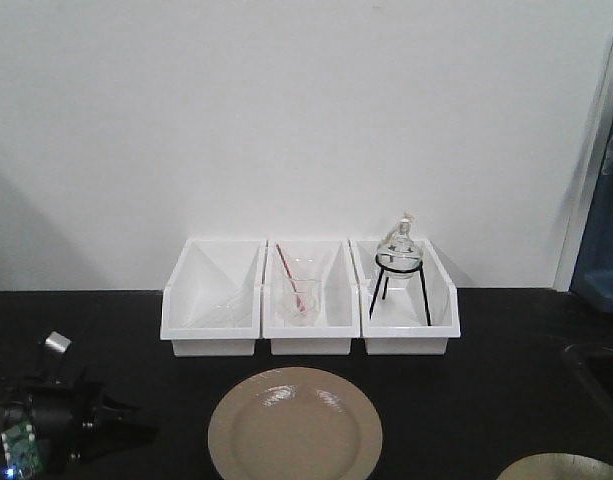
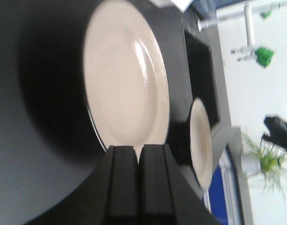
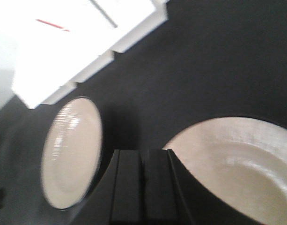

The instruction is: Arrange circular plates on left workspace

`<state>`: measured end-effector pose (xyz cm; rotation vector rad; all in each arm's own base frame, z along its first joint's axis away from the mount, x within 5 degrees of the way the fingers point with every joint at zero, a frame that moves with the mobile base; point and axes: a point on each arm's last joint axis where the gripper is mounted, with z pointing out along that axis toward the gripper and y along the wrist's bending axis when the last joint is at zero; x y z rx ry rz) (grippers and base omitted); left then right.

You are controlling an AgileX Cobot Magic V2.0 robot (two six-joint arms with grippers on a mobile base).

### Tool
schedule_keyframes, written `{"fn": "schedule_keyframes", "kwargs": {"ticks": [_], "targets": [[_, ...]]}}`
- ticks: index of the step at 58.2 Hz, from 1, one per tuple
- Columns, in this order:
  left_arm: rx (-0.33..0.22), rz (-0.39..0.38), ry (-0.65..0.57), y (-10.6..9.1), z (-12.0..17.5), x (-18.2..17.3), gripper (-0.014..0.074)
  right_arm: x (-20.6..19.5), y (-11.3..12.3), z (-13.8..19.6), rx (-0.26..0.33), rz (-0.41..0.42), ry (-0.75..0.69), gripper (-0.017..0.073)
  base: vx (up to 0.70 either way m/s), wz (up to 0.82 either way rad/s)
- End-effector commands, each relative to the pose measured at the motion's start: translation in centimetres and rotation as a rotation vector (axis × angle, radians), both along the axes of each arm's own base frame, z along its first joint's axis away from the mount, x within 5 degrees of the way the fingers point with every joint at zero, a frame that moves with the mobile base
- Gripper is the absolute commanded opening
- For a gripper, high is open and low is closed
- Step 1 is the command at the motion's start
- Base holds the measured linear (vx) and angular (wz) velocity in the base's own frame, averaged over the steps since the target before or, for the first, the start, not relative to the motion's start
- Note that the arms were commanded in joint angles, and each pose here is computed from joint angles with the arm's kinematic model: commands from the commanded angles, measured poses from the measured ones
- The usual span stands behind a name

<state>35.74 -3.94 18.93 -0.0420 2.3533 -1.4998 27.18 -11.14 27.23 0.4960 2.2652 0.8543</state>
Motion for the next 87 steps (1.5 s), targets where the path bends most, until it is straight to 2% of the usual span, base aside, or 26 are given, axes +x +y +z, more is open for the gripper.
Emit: {"fn": "schedule_keyframes", "kwargs": {"ticks": [1, 3, 9, 14, 18, 24, 32, 36, 46, 51, 60, 68, 73, 76, 82, 87], "targets": [[-0.044, -0.079, -0.085, -2.1, 2.8, -2.2, -0.0003, -0.2, -0.4, 1.6, -0.067, -0.030, -0.042, -0.0004, 0.00, 0.00], [-0.029, -0.102, -0.093, -3.0, 2.5, -3.0, -0.0003, -0.2, -0.4, 1.4, -0.094, -0.025, -0.026, -0.0004, 0.00, 0.00], [0.013, -0.149, -0.097, -5.0, 1.7, -5.3, -0.0003, -0.2, -0.8, 0.8, -0.116, -0.027, 0.001, -0.0004, 0.00, 0.00], [0.017, -0.216, -0.085, -6.3, 1.1, -7.3, -0.0003, -0.1, -1.1, 0.1, -0.144, -0.021, 0.029, -0.0004, 0.00, 0.00], [0.028, -0.277, -0.092, -7.2, 0.8, -8.8, -0.0003, -0.2, -1.4, -0.6, -0.193, 0.008, 0.066, -0.0004, 0.00, 0.00], [0.037, -0.313, -0.108, -7.8, 0.9, -10.2, -0.0003, -0.6, -2.3, -1.6, -0.247, 0.025, 0.124, -0.0004, 0.00, 0.00], [0.061, -0.362, -0.152, -8.1, 1.8, -11.3, -0.0003, -1.6, -4.5, -2.5, -0.218, 0.001, 0.140, -0.0003, 0.00, 0.00], [0.076, -0.385, -0.177, -8.1, 2.3, -11.8, -0.0003, -2.2, -5.5, -3.1, -0.205, 0.031, 0.129, -0.0001, 0.00, 0.00], [0.091, -0.399, -0.238, -8.0, 3.8, -12.5, -0.0003, -3.5, -7.6, -4.2, -0.122, 0.087, 0.040, -0.0001, 0.00, 0.00], [0.097, -0.401, -0.261, -7.9, 4.3, -12.8, -0.0003, -3.6, -8.3, -4.7, -0.124, 0.094, -0.003, -0.0001, 0.00, 0.00], [0.114, -0.406, -0.280, -7.9, 4.5, -12.9, -0.0003, -3.5, -8.9, -6.6, -0.127, 0.137, 0.012, 0.0019, 0.00, 0.00], [0.131, -0.392, -0.291, -7.8, 4.4, -12.7, -0.0003, -3.3, -9.2, -8.4, -0.077, 0.145, 0.044, 0.0120, 0.00, 0.00], [0.134, -0.389, -0.291, -7.8, 4.4, -12.7, -0.0003, -3.1, -9.4, -9.2, -0.049, 0.142, 0.055, 0.0242, 0.00, 0.00], [0.134, -0.389, -0.291, -7.8, 4.4, -12.7, -0.0003, -2.9, -9.4, -9.5, -0.032, 0.133, 0.053, 0.0347, 0.00, 0.00], [0.134, -0.390, -0.292, -7.8, 4.4, -12.7, -0.0001, -2.7, -9.4, -9.8, -0.021, 0.120, 0.053, 0.0507, 0.00, 0.00], [0.134, -0.390, -0.292, -7.8, 4.4, -12.7, -0.0001, -2.3, -9.0, -9.9, -0.019, 0.135, 0.052, 0.0589, 0.00, 0.00]]}}
